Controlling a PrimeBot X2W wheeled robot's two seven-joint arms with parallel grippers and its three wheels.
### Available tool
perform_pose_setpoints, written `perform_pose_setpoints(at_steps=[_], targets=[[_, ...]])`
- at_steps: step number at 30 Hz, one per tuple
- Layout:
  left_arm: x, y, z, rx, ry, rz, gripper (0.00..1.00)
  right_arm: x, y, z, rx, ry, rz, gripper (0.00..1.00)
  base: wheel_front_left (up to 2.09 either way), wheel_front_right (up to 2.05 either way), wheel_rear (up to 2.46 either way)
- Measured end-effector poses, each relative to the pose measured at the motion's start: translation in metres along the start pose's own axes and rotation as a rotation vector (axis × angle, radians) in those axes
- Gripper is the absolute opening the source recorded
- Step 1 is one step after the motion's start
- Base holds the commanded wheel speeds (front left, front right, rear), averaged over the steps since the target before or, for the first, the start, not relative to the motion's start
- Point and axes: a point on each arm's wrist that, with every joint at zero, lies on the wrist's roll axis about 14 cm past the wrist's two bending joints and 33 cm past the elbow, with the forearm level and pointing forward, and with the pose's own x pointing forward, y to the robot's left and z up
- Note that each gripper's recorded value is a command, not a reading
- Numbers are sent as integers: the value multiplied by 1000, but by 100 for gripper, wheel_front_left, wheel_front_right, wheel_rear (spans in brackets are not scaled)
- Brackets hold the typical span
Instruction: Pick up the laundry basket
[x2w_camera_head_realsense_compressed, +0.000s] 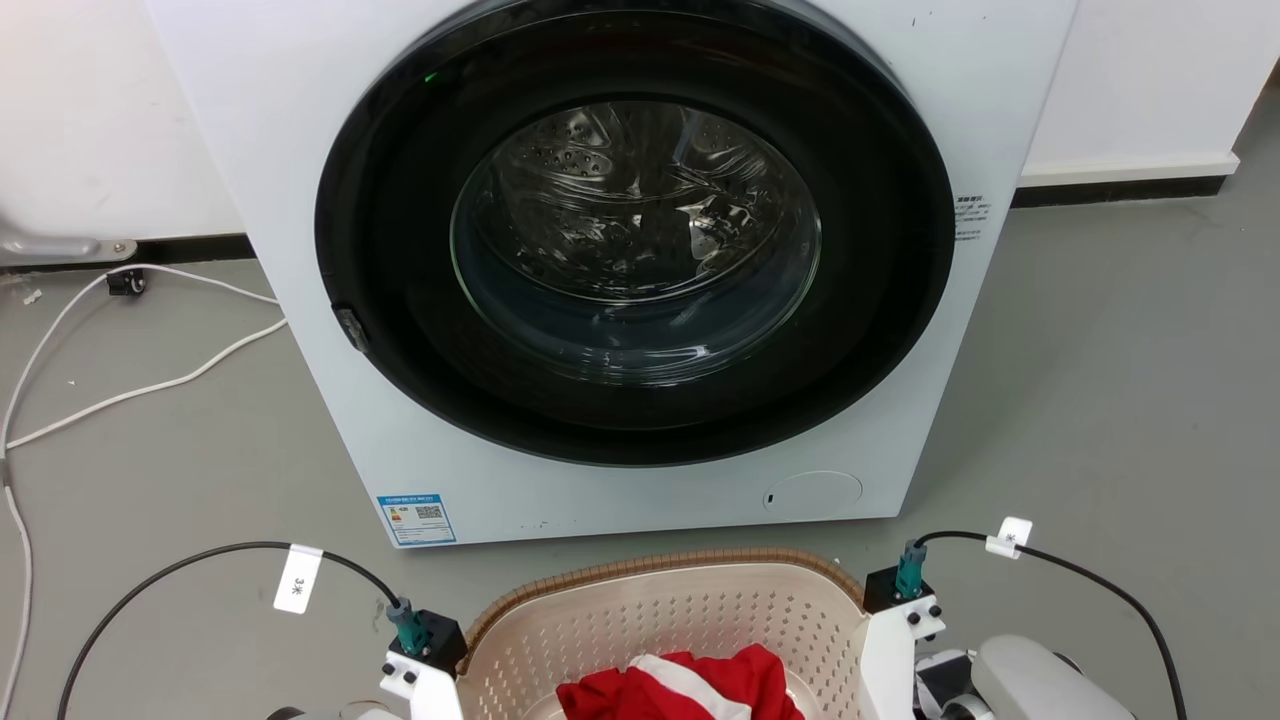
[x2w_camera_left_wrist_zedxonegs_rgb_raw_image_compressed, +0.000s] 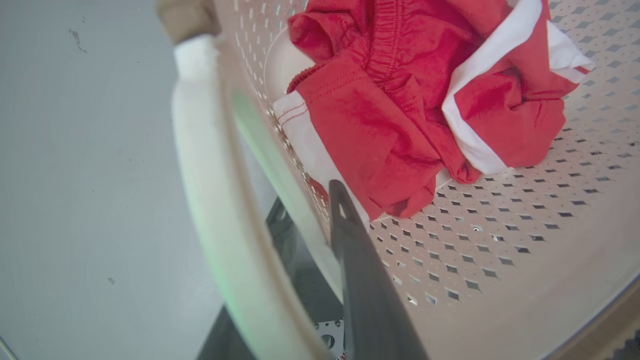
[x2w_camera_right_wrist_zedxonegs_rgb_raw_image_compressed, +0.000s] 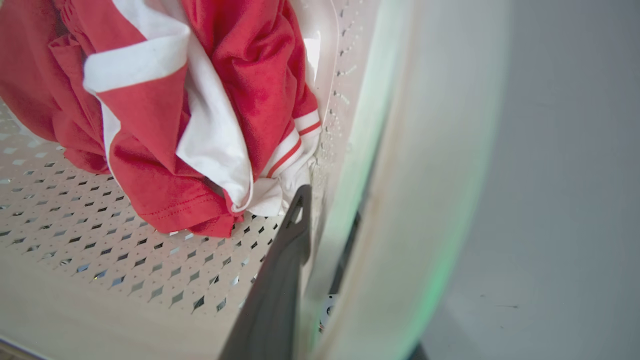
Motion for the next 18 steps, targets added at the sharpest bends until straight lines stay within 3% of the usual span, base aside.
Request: perform_pose_setpoints(at_steps=[18], targets=[[2,1,-4,-5,2,5,0,0,4,-4,-6,2,9,0,0,0,0]])
